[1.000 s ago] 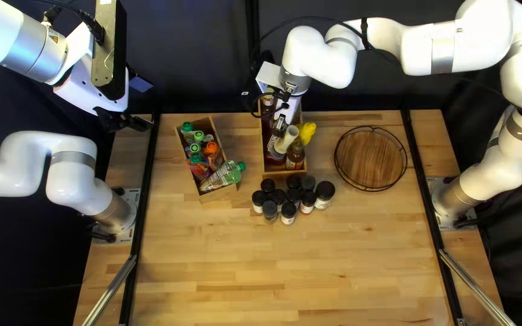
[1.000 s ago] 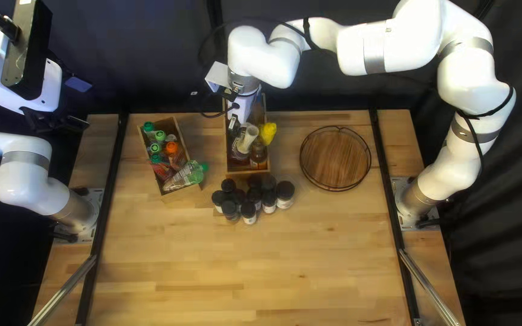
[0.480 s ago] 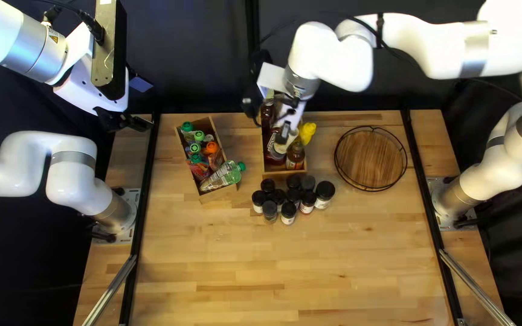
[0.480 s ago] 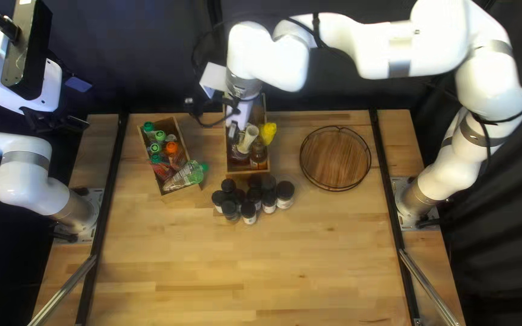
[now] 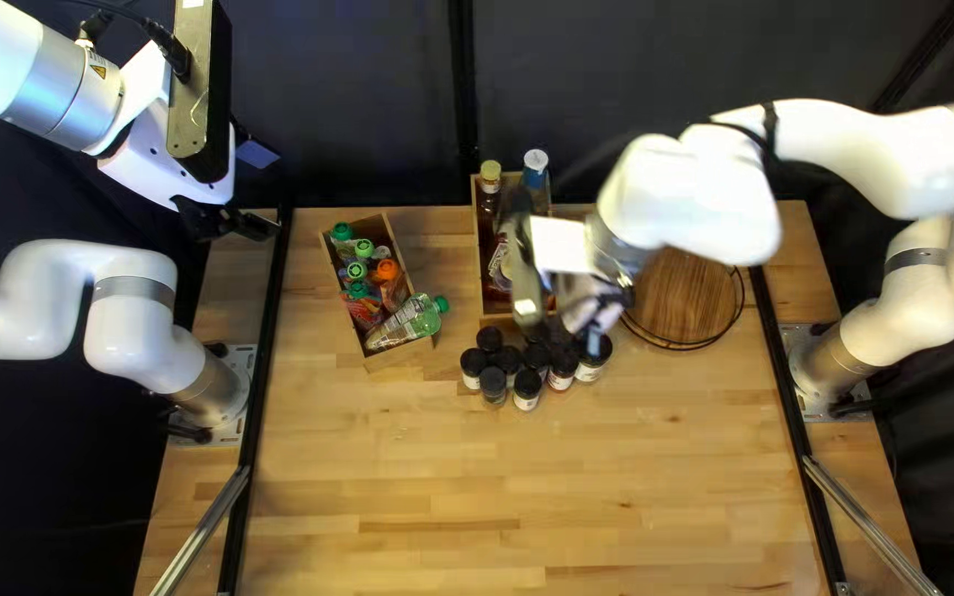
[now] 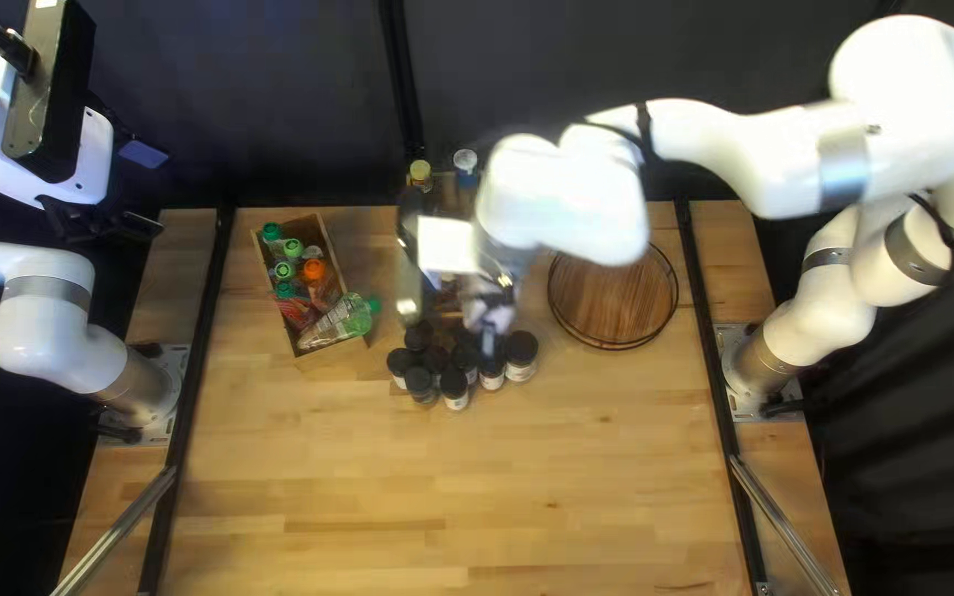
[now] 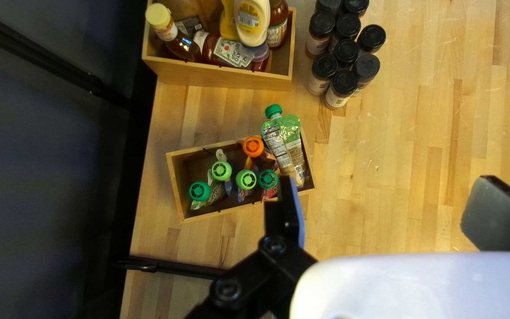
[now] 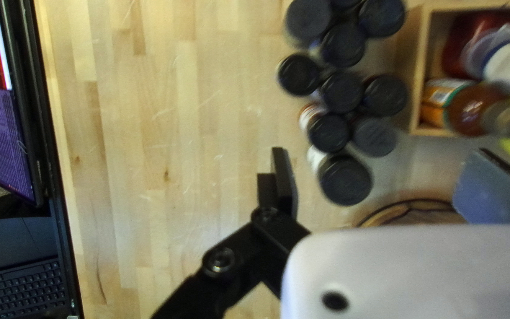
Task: Separate condiments, baby food and spices and place it in 3 different racks/containers
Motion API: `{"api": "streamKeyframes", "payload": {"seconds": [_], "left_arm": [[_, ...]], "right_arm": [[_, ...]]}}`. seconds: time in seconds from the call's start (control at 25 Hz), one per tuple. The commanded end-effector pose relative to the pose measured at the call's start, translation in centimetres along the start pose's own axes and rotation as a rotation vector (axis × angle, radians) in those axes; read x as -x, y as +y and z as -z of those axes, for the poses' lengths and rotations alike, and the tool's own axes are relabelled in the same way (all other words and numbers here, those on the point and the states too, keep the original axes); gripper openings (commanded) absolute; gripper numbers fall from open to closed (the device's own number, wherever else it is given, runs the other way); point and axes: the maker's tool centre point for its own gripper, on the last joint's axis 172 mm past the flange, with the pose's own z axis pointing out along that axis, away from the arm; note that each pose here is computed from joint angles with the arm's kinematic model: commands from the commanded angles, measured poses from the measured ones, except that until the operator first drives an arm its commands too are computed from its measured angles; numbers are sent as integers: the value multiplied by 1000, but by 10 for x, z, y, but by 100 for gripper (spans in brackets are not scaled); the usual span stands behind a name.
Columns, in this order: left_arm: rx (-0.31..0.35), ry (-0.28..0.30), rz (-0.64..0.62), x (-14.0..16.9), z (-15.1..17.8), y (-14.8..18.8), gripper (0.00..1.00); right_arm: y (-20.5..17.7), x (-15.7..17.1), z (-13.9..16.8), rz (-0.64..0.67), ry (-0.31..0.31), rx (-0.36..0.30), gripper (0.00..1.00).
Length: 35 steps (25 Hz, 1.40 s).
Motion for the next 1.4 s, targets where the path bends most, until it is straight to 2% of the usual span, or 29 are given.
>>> {"api": "streamKeyframes", "payload": {"seconds": [0.04,0.24,0.48,0.88,1.28,1.32,1.36,1.4], "left_arm": [[0,0,0,0,0,0,100],[0,0,0,0,0,0,100],[0,0,0,0,0,0,100],[0,0,0,0,0,0,100],[0,0,0,0,0,0,100],[0,0,0,0,0,0,100],[0,0,0,0,0,0,100],[0,0,0,0,0,0,100]], "right_arm": [[4,22,-15,-7,-4,33,100],[25,51,-41,5,4,33,100],[48,66,-79,-14,16,41,100],[55,73,-116,-42,-4,40,100],[51,58,-133,-23,-16,21,100],[50,56,-133,-20,-16,19,95],[49,55,-133,-17,-16,21,3],[48,54,-133,-15,-16,22,1]]}}
